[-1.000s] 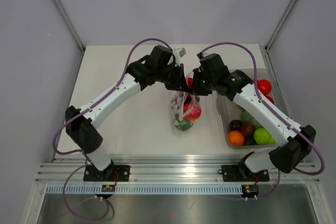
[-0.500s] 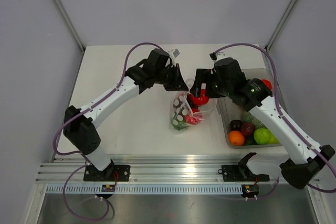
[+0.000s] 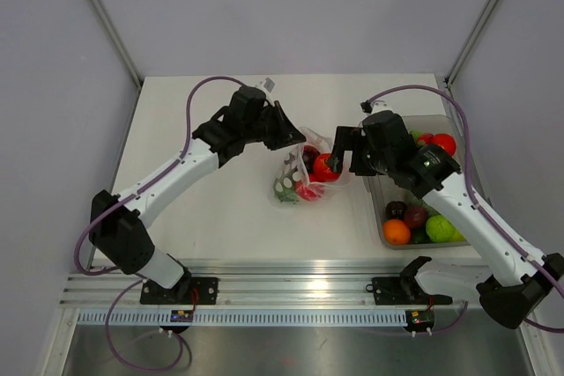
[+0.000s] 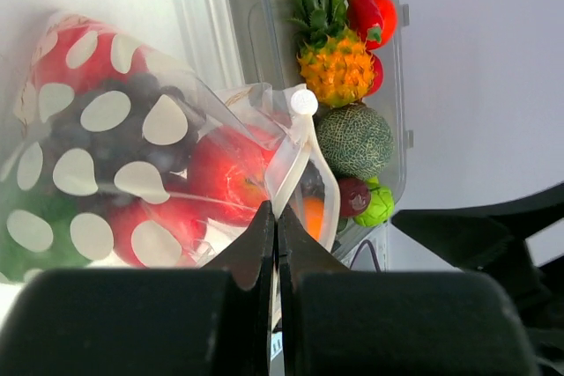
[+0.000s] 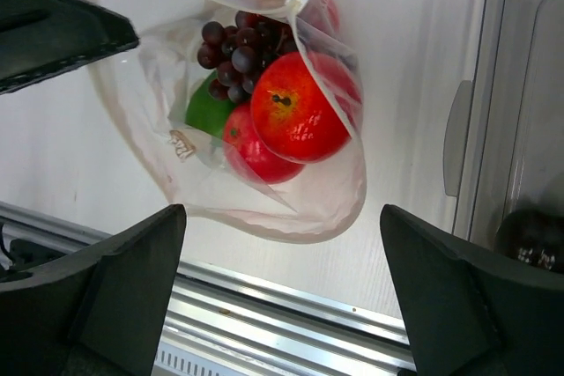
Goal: Place the food in the zip-top bag and seal the zipper
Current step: Zip the zipper food storage bag at the center of the board.
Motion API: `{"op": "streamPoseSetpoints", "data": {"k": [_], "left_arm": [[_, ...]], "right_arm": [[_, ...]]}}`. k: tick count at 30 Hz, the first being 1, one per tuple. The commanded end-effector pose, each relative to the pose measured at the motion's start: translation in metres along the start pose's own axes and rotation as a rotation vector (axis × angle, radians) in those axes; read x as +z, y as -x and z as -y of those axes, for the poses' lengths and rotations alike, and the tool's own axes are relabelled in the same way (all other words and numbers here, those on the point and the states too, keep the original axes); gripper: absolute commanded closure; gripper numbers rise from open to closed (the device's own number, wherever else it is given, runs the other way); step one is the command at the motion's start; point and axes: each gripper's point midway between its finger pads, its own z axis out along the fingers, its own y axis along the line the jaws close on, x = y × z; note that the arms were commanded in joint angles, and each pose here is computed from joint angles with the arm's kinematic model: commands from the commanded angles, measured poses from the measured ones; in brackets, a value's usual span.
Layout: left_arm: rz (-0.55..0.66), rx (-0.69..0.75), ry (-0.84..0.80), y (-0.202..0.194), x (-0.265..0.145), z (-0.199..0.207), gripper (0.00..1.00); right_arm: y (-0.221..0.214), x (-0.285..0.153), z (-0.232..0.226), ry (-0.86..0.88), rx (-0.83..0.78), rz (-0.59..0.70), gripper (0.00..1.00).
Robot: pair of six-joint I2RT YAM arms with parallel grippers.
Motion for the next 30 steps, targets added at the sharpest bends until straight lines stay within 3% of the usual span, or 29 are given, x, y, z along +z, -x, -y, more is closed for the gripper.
{"op": "streamPoseSetpoints", "data": {"k": [1, 6, 10, 15, 16, 19, 26, 27, 28, 30], "left_arm": [[0.141, -0.018, -0.091, 0.028, -0.021, 0.025, 1.00], [0.140, -0.029, -0.094, 0.029, -0.026, 0.019, 1.00], [0.142, -0.030, -0.090, 0.029, -0.028, 0.015, 1.00], [0.148, -0.038, -0.080, 0.032, -0.028, 0.008, 1.00], [0.146, -0.038, -0.080, 0.031, -0.028, 0.007, 1.00], [0.135, -0.037, -0.082, 0.028, -0.027, 0.006, 1.00], [0.125, 0.057, -0.150, 0.015, -0.038, 0.030, 0.98], [0.107, 0.090, -0.178, 0.009, -0.038, 0.037, 0.91], [0.087, 0.111, -0.207, 0.007, -0.041, 0.044, 0.68], [0.079, 0.173, -0.204, 0.007, -0.044, 0.045, 0.44]], "right_arm": [[0.000, 0.015, 0.004, -0.045, 0.018, 0.010, 0.01], [0.000, 0.040, 0.015, -0.137, 0.026, -0.017, 0.04], [-0.011, 0.056, 0.021, -0.154, 0.059, -0.064, 0.19], [-0.027, 0.067, 0.014, -0.110, 0.097, -0.112, 0.54], [-0.028, 0.068, 0.012, -0.103, 0.101, -0.114, 0.74], [-0.020, 0.069, 0.006, -0.077, 0.079, -0.098, 1.00], [0.033, 0.078, -0.038, 0.146, -0.107, -0.006, 1.00], [0.034, 0.080, -0.046, 0.209, -0.145, -0.022, 1.00], [0.043, 0.081, -0.052, 0.239, -0.158, -0.004, 1.00], [0.044, 0.089, -0.058, 0.312, -0.203, -0.023, 1.00]]}}
